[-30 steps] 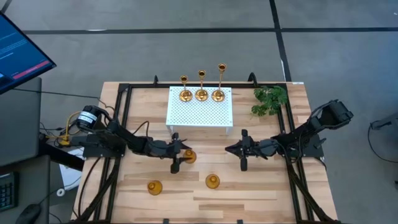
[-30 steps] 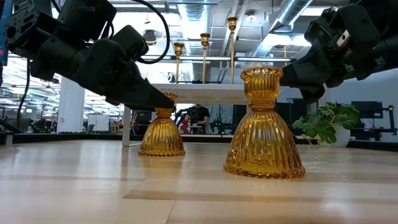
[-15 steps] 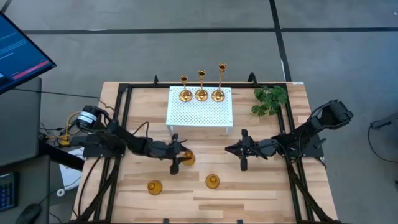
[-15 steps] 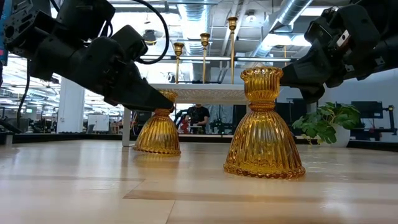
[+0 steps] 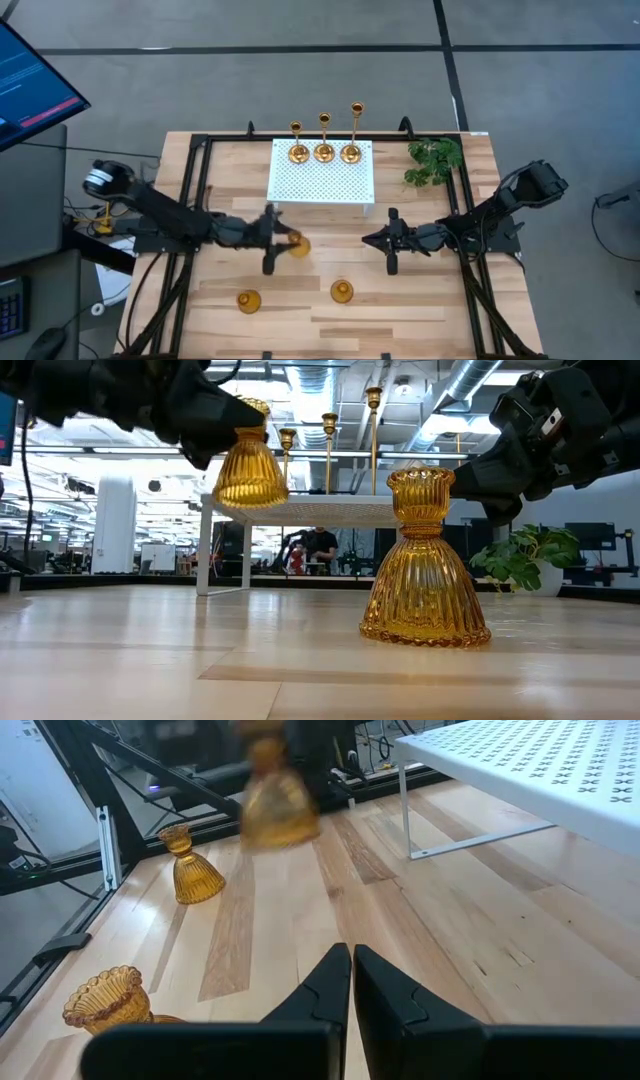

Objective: Pick & Place candle stick holders
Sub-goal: Put the top yellow glass candle holder on the shelf

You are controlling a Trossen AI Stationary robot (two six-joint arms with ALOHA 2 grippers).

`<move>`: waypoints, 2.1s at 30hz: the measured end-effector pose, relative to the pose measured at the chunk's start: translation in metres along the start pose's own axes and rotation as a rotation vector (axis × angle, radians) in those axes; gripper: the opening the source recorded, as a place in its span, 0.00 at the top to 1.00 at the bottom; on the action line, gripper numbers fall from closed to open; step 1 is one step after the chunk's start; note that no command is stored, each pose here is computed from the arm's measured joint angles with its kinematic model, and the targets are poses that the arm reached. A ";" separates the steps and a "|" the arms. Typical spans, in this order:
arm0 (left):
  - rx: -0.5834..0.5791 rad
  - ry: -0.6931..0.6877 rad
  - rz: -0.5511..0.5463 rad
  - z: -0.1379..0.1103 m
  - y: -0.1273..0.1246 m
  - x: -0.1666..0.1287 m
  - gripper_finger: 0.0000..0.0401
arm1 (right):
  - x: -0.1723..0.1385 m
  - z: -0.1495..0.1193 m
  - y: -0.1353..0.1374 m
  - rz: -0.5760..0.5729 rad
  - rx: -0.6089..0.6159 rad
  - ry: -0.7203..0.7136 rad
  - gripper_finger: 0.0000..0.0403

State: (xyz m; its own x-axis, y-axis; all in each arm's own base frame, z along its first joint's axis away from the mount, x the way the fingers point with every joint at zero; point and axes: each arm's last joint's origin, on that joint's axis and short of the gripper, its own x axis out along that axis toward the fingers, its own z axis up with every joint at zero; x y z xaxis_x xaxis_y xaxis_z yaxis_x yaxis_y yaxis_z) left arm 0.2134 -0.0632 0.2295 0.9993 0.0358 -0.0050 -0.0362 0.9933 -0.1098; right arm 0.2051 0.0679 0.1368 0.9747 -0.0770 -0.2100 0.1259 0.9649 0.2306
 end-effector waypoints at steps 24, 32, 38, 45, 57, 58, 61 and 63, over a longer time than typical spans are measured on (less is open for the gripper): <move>0.110 0.040 0.500 0.086 0.079 -0.013 0.63 | 0.000 -0.001 0.000 -0.001 -0.002 0.005 0.98; 0.061 0.067 0.526 0.081 0.095 -0.007 0.63 | 0.000 -0.001 0.000 -0.001 -0.003 0.006 0.98; 0.034 0.102 0.537 0.073 0.104 0.001 0.63 | 0.000 -0.001 0.000 -0.001 -0.003 0.006 0.98; -0.003 0.110 0.568 0.069 0.111 0.005 0.62 | 0.000 -0.001 0.000 -0.001 -0.003 0.007 0.98; -0.011 0.114 0.572 0.068 0.111 0.005 0.56 | 0.000 -0.001 0.000 -0.001 -0.003 0.007 0.98; -0.011 0.114 0.572 0.068 0.111 0.005 0.56 | 0.000 -0.001 0.000 -0.001 -0.003 0.007 0.98; -0.011 0.112 0.572 0.069 0.111 0.004 0.53 | 0.000 -0.001 0.000 0.000 -0.003 0.007 0.98; -0.010 0.113 0.571 0.069 0.111 0.004 0.52 | 0.000 -0.001 0.000 0.000 -0.003 0.007 0.98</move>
State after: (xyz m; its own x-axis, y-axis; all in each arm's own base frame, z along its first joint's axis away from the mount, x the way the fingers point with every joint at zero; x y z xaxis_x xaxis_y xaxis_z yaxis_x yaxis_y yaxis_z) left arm 0.2138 0.0550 0.2855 0.8151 0.5532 -0.1719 -0.5701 0.8187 -0.0682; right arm 0.2049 0.0681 0.1361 0.9734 -0.0753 -0.2165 0.1253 0.9657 0.2275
